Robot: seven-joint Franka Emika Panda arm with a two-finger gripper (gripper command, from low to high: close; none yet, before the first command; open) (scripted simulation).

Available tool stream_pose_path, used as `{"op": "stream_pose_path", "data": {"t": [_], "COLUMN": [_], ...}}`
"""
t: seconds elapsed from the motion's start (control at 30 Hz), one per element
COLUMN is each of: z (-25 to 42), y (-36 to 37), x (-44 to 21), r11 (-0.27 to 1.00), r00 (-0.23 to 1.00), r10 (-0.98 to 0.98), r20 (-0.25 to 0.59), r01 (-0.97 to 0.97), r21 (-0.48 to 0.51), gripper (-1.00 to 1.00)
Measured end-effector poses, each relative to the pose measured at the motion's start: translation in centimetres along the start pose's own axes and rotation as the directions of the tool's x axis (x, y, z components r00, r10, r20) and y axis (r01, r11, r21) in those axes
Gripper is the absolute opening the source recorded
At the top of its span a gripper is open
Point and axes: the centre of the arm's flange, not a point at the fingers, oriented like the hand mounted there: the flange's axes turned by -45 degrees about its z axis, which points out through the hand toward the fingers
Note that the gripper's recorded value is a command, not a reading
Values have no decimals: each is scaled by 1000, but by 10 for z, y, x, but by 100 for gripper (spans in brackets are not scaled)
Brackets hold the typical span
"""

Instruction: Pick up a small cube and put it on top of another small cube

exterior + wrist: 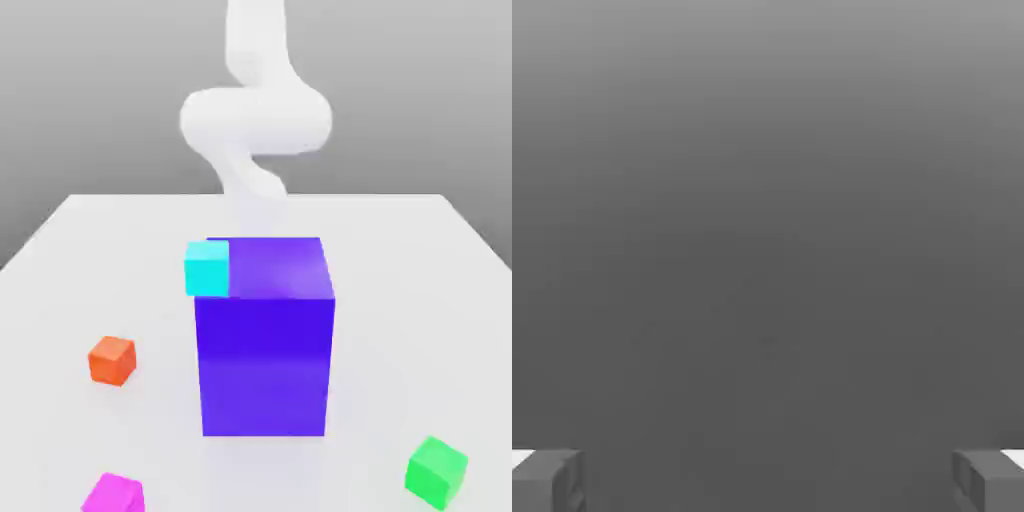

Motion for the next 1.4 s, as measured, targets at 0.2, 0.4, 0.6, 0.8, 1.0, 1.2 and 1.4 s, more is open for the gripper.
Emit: {"op": "stream_pose_path", "data": {"t": [0.2,0.4,0.6,0.8,1.0,1.2,1.4], "z": [85,167,244,313,372,418,455], "y": [24,45,63,82,102,124,147], "x": [-3,-19,-50,-91,-141,-196,-251], "r11": [983,935,861,764,645,502,362], "r00": [980,926,843,736,602,440,278], "r10": [-171,-334,-488,-629,-755,-861,-932], "r20": [105,177,225,252,262,254,232], "r01": [162,301,422,524,605,661,683], "r21": [90,187,284,377,468,558,634], "gripper": [0,0,0,0,0,0,0]}}
